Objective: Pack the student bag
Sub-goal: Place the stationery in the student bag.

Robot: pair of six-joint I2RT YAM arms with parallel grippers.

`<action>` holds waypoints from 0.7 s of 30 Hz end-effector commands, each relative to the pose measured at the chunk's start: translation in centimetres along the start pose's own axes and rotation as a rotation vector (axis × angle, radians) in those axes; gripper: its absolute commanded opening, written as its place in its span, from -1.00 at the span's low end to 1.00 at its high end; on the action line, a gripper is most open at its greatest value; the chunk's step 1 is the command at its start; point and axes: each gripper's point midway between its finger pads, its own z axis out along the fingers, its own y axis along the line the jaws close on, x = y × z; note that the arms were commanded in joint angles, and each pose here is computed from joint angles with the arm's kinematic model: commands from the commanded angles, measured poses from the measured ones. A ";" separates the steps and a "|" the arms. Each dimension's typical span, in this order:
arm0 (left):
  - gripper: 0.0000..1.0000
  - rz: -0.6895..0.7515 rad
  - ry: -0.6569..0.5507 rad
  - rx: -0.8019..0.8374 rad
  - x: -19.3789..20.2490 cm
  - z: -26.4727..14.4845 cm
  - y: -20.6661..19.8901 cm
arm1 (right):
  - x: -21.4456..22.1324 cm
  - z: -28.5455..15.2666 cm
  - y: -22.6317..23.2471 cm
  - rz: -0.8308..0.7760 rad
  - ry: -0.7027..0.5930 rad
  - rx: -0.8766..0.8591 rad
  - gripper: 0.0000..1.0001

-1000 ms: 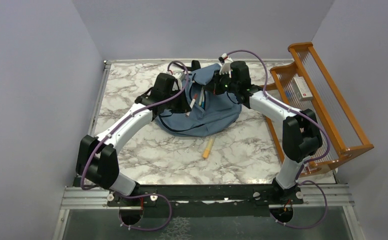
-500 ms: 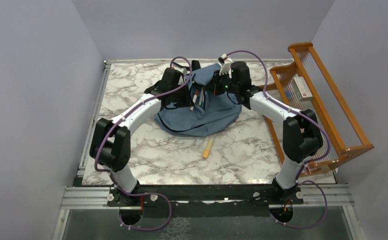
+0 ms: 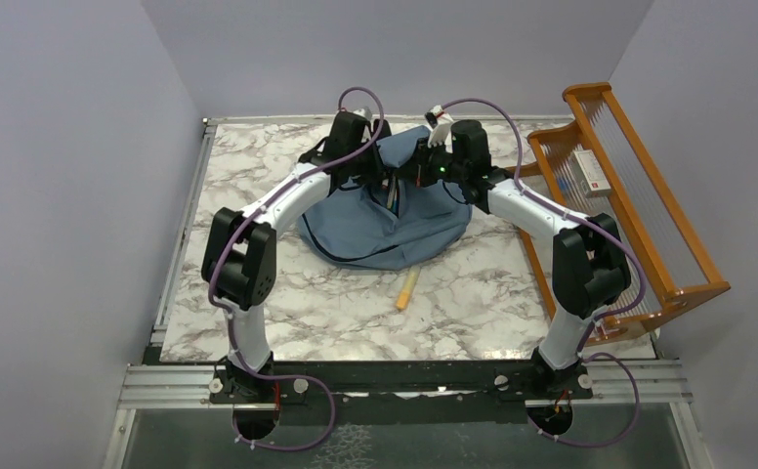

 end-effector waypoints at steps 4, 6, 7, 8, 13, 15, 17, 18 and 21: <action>-1.00 0.119 -0.070 0.006 -3.0 2.2 -0.1 | -2.7 -1.1 3.7 -0.022 -0.061 -0.119 -0.99; -1.00 0.134 -0.076 -0.009 -3.1 2.4 0.2 | -2.7 -1.2 3.6 -0.025 -0.060 -0.115 -0.99; -0.98 0.136 -0.077 -0.020 -3.0 2.5 0.5 | -2.7 -1.2 3.6 -0.027 -0.061 -0.112 -0.99; -0.89 0.136 -0.078 -0.029 -3.0 2.5 0.7 | -2.8 -1.2 3.6 -0.028 -0.062 -0.111 -0.99; -0.60 0.138 -0.089 -0.046 -2.8 2.1 1.2 | -2.8 -1.2 3.7 -0.018 -0.063 -0.115 -0.99; -0.53 0.140 -0.088 -0.046 -2.7 2.1 1.2 | -2.7 -1.3 3.8 -0.014 -0.061 -0.118 -0.99; -0.44 0.145 -0.088 -0.036 -2.7 1.9 1.0 | -2.4 -1.4 3.6 -0.009 -0.060 -0.110 -0.99; -0.39 0.148 -0.091 -0.030 -2.8 1.8 0.9 | -2.4 -1.4 3.6 -0.010 -0.061 -0.106 -0.99; -0.29 0.156 -0.111 -0.003 -3.2 0.8 0.2 | -2.5 -1.4 3.3 -0.012 -0.063 -0.092 -0.99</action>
